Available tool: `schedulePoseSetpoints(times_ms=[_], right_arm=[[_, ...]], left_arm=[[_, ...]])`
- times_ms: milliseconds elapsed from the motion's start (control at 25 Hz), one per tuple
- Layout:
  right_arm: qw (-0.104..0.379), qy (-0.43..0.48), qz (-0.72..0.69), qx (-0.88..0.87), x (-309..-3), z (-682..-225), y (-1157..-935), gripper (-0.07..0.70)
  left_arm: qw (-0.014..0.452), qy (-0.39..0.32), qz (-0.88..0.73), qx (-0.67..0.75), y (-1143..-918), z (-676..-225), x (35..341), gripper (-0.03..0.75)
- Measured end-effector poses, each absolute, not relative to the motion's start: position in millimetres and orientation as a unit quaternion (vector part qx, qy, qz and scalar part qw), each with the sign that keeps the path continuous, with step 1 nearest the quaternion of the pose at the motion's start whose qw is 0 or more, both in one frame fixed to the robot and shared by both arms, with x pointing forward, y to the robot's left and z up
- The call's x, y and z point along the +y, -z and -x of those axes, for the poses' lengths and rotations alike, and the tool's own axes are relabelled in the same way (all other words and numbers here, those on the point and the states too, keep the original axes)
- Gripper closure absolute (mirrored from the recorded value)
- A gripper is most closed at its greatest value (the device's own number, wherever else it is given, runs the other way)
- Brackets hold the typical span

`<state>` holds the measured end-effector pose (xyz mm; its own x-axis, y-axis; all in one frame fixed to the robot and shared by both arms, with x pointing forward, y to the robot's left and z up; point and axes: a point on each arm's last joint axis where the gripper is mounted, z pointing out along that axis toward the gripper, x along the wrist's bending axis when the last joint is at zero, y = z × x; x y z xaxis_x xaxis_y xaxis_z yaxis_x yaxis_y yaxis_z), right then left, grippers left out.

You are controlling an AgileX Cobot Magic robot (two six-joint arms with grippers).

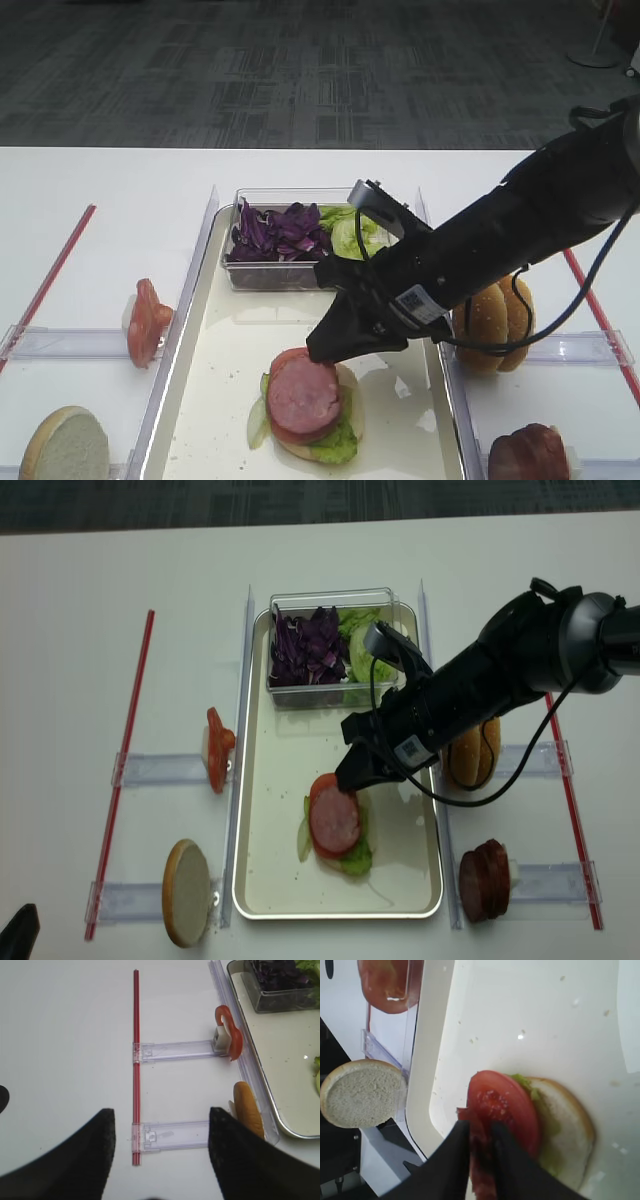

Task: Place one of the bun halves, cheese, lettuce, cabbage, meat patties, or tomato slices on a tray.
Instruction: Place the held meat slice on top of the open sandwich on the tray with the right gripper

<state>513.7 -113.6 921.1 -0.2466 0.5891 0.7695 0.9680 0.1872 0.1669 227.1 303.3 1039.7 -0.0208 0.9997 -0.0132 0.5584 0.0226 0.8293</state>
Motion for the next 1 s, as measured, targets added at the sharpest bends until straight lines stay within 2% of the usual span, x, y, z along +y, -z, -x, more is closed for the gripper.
schedulePoseSetpoints(times_ms=[200,320,400,760,1000], right_arm=[[0.281,0.333,0.546,-0.715,-113.8,-514.5,-920.8,0.316],[0.280,0.335,0.549,-0.713,-113.7,-515.0,-920.8,0.189],[0.276,0.336,0.551,-0.712,-113.9,-515.8,-920.6,0.143],[0.272,0.340,0.558,-0.707,-113.8,-517.4,-920.6,0.114],[0.307,0.351,0.533,-0.706,-106.6,-521.5,-936.0,0.114]], left_arm=[[0.333,-0.332,-0.615,0.633,-1039.7,-227.1,303.3,0.335],[0.333,-0.332,-0.615,0.633,-1039.7,-227.1,303.3,0.335],[0.333,-0.332,-0.615,0.633,-1039.7,-227.1,303.3,0.335],[0.333,-0.332,-0.615,0.633,-1039.7,-227.1,303.3,0.335],[0.333,-0.332,-0.615,0.633,-1039.7,-227.1,303.3,0.335]])
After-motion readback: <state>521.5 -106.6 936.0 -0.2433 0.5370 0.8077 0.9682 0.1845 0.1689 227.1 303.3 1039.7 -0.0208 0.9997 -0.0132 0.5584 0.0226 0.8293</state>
